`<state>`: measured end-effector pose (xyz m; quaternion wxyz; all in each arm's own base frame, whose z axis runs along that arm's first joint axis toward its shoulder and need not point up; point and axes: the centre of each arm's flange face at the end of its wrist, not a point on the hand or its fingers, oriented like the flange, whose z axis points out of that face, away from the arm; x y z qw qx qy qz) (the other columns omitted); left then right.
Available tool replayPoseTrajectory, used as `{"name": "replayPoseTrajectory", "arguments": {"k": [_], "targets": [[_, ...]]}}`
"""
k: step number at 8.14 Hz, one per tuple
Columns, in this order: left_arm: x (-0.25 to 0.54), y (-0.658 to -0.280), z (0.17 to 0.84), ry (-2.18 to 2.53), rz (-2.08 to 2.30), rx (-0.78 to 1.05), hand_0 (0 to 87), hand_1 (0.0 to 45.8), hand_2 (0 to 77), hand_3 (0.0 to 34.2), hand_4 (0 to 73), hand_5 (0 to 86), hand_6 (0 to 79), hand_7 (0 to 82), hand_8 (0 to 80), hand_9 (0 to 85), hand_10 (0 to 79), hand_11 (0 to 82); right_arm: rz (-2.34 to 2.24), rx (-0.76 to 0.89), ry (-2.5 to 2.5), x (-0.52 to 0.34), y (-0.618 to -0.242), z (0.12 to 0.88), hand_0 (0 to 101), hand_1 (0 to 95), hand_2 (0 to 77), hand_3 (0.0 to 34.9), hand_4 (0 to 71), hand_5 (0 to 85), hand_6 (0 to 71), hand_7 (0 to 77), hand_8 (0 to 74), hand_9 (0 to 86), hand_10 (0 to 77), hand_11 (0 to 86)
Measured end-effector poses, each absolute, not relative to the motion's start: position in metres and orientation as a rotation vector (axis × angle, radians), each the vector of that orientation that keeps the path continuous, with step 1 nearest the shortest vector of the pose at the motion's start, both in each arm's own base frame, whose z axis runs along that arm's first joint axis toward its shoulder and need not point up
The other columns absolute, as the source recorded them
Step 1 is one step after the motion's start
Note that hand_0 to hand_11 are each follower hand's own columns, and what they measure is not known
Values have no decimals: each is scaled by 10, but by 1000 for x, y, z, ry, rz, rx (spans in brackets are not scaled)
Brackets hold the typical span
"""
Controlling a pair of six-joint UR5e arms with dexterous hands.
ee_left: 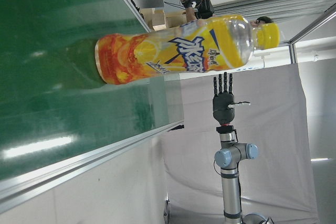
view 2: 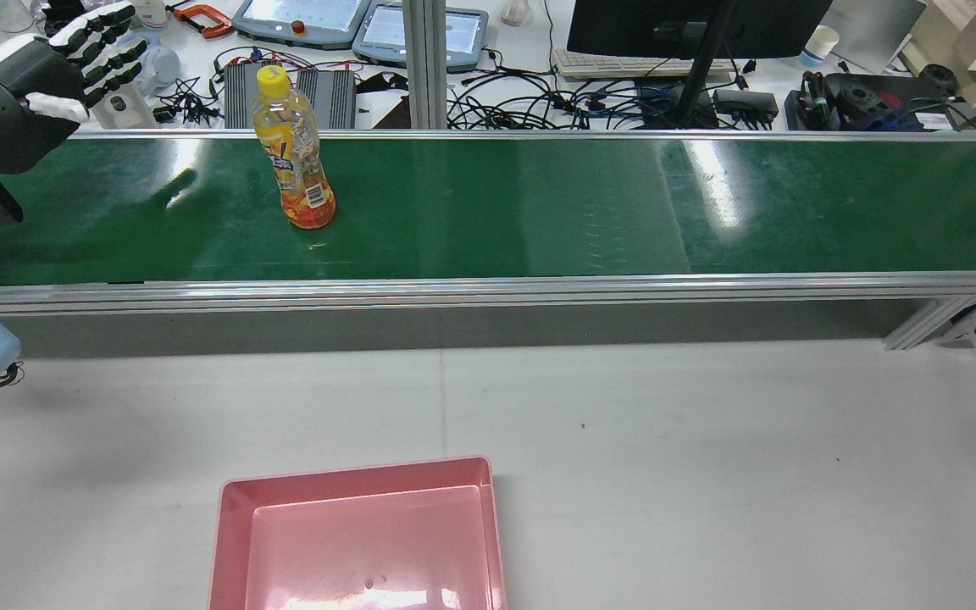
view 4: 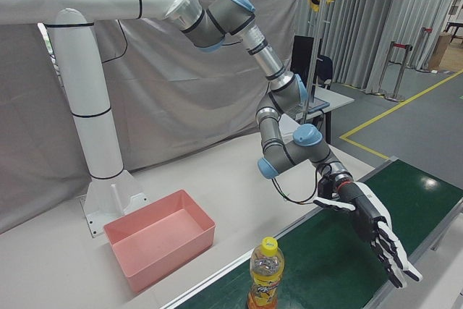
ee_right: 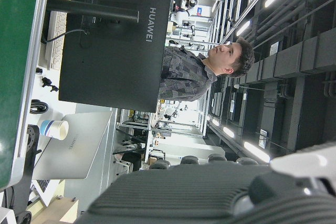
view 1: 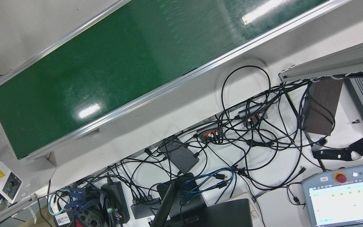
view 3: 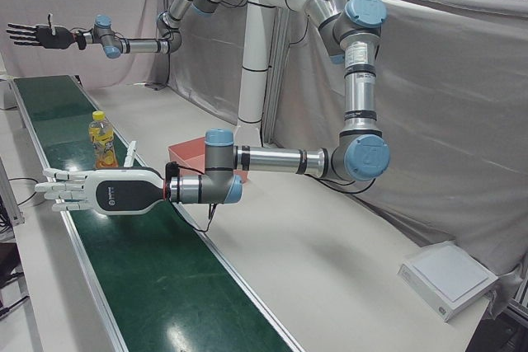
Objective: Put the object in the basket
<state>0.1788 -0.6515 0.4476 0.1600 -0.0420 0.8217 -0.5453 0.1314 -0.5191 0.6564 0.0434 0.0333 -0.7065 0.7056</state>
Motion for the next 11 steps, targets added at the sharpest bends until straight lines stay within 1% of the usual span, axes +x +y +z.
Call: {"name": "replayPoseTrajectory", "arguments": {"k": [1, 2, 3, 4, 5, 6, 7, 8, 9, 11], "targets": [[182, -651, 449, 2342, -1558, -125, 470, 11, 0, 54, 11, 158, 0, 5, 87, 44, 33, 60, 2157, 102, -2160, 131, -519, 656, 1, 0, 5, 3, 0, 0, 0, 5, 0, 0, 0, 0], [184, -650, 450, 2337, -1558, -126, 469, 11, 0, 80, 11, 147, 0, 5, 65, 16, 33, 60, 2158, 103, -2160, 131, -519, 656, 1, 0, 5, 2, 0, 0, 0, 5, 0, 0, 0, 0], [185, -650, 450, 2334, -1556, -125, 469, 11, 0, 89, 11, 147, 0, 11, 65, 16, 33, 60, 2158, 103, -2161, 132, -519, 656, 1, 0, 5, 2, 0, 0, 0, 5, 0, 0, 0, 0], [186, -649, 450, 2335, -1553, -125, 469, 11, 0, 89, 11, 147, 0, 11, 65, 27, 33, 60, 2158, 102, -2161, 131, -519, 656, 3, 0, 5, 2, 0, 0, 0, 5, 0, 0, 0, 0], [187, -650, 450, 2335, -1547, -119, 469, 11, 0, 90, 11, 153, 0, 11, 71, 33, 16, 38, 2158, 102, -2160, 131, -519, 656, 3, 0, 5, 2, 0, 0, 0, 5, 0, 0, 0, 0], [187, -649, 451, 2333, -1540, -109, 469, 11, 0, 98, 11, 153, 0, 11, 71, 33, 16, 49, 2158, 102, -2161, 132, -519, 656, 3, 0, 5, 2, 0, 0, 0, 5, 0, 0, 0, 0], [187, -649, 452, 2331, -1535, -103, 469, 11, 0, 98, 11, 153, 0, 11, 71, 33, 16, 49, 2158, 103, -2161, 132, -519, 656, 1, 0, 5, 2, 0, 0, 0, 5, 0, 0, 0, 0], [187, -649, 452, 2332, -1529, -100, 463, 11, 0, 112, 11, 142, 0, 11, 54, 33, 16, 49, 2158, 103, -2160, 132, -519, 656, 2, 0, 5, 3, 0, 0, 0, 5, 0, 0, 0, 0], [187, -649, 452, 2339, -1519, -100, 461, 11, 0, 129, 11, 142, 0, 11, 60, 33, 16, 49, 2158, 103, -2161, 132, -519, 656, 3, 0, 5, 3, 0, 0, 0, 5, 0, 0, 0, 0], [186, -643, 461, 2337, -1502, -113, 461, 11, 0, 135, 11, 142, 0, 11, 60, 22, 16, 49, 2158, 103, -2161, 132, -519, 656, 1, 0, 5, 2, 0, 0, 0, 5, 0, 0, 0, 0]]}}
